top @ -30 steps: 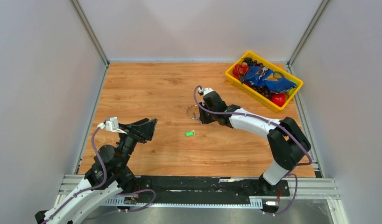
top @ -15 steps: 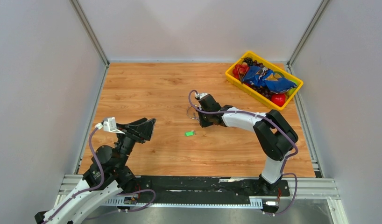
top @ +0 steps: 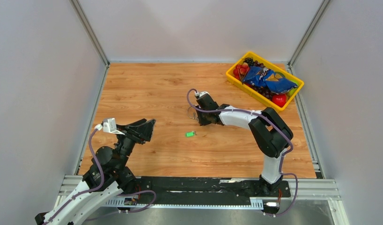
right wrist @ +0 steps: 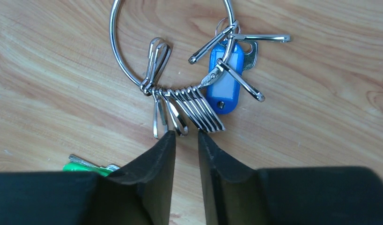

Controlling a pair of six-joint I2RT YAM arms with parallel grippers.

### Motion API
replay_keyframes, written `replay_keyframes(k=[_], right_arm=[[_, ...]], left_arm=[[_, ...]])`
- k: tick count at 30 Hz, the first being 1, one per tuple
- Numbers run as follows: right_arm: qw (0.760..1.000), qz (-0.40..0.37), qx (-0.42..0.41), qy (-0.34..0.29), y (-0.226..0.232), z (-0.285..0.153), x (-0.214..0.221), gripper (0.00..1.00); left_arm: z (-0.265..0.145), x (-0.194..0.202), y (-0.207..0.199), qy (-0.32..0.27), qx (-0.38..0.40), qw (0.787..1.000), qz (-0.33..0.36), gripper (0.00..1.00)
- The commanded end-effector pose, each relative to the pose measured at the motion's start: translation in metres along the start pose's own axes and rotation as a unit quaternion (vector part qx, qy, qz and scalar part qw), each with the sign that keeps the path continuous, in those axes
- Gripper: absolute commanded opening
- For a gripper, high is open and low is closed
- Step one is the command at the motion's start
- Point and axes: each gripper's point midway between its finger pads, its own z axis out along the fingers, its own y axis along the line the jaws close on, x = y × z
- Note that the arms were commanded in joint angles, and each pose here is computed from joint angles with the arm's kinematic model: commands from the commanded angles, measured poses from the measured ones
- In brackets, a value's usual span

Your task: Put the keys on the keyring

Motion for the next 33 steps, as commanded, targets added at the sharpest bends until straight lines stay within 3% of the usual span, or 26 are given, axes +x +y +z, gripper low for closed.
replay_keyframes(k=[1,4,8,19,33], right_arm=[[0.999,0.007,0.025,-0.028,-0.004,0.002,-0.02,0.37],[0.999,0.006,0.026,-0.03,-0.005,0.003,-0.021,0.43],[0.999,0.001,0.015,-0.033,0.0,0.003,-0.024,0.44],[0.999,-0.014,0.001,-0.031,0.015,0.0,-0.019,0.31],[0.999,-0.016,0.005,-0.031,0.016,0.003,-0.019,0.24]], left_arm=[[-0.003,-0.019,-0.007,-0.021,0.006,1.0,0.001,0.75],[-0.003,-0.019,-0.007,-0.021,0.006,1.0,0.001,0.76],[-0.002,-0.018,-0.007,-0.021,0.007,1.0,-0.001,0.76],[-0.003,-0.015,-0.007,-0.016,0.009,1.0,-0.007,0.76],[-0.004,-0.015,-0.006,-0.017,0.009,1.0,-0.008,0.76]])
